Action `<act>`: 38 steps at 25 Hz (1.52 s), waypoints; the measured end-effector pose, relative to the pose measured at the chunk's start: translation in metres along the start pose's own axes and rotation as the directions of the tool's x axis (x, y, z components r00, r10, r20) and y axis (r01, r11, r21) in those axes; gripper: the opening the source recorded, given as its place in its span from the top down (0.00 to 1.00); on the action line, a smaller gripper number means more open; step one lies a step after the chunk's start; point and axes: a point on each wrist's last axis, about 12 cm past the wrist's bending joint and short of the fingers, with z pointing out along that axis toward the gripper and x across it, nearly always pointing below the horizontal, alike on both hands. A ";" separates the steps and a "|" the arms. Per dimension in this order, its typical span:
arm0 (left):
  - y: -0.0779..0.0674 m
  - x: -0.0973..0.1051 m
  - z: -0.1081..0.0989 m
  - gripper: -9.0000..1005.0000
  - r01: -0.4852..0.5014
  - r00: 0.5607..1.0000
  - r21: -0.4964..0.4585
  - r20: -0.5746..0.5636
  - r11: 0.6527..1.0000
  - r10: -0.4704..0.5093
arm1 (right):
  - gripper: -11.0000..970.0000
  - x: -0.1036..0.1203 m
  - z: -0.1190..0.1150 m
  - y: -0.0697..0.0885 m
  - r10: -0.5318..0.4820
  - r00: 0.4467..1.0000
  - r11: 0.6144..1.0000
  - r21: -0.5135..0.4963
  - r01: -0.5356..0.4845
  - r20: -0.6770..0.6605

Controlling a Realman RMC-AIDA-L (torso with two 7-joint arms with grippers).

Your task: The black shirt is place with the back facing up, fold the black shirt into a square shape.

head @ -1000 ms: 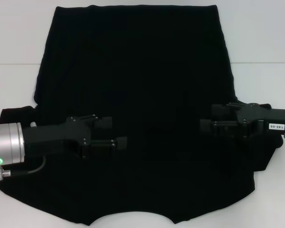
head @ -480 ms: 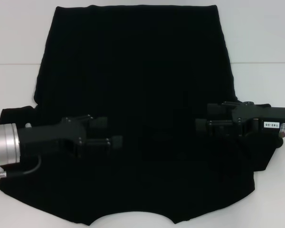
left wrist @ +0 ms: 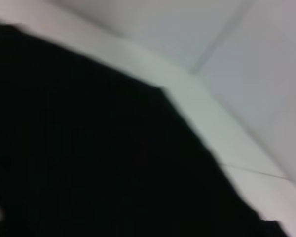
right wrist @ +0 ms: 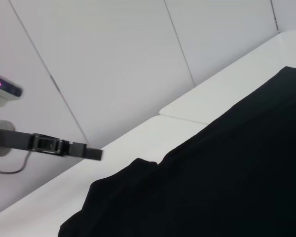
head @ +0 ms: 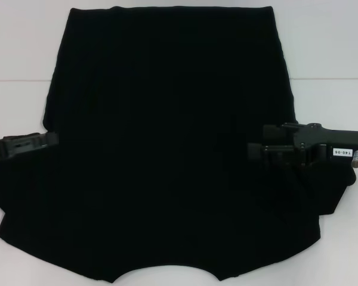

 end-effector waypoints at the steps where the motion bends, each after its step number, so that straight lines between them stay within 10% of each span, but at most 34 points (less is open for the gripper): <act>1: 0.003 -0.001 -0.007 0.13 0.030 0.999 -0.037 -0.012 0.999 -0.031 | 0.06 -0.001 0.000 0.000 -0.001 1.000 1.000 0.002 0.001 0.001; 17: 0.030 -0.005 -0.022 0.13 0.136 0.960 -0.393 -0.173 0.909 -0.219 | 0.06 -0.008 -0.003 -0.005 -0.011 1.000 1.000 0.029 0.010 0.026; 38: 0.044 -0.002 -0.012 0.13 0.106 0.957 -0.479 -0.189 0.871 -0.221 | 0.06 -0.006 -0.011 -0.006 0.007 0.999 0.999 0.040 -0.009 0.045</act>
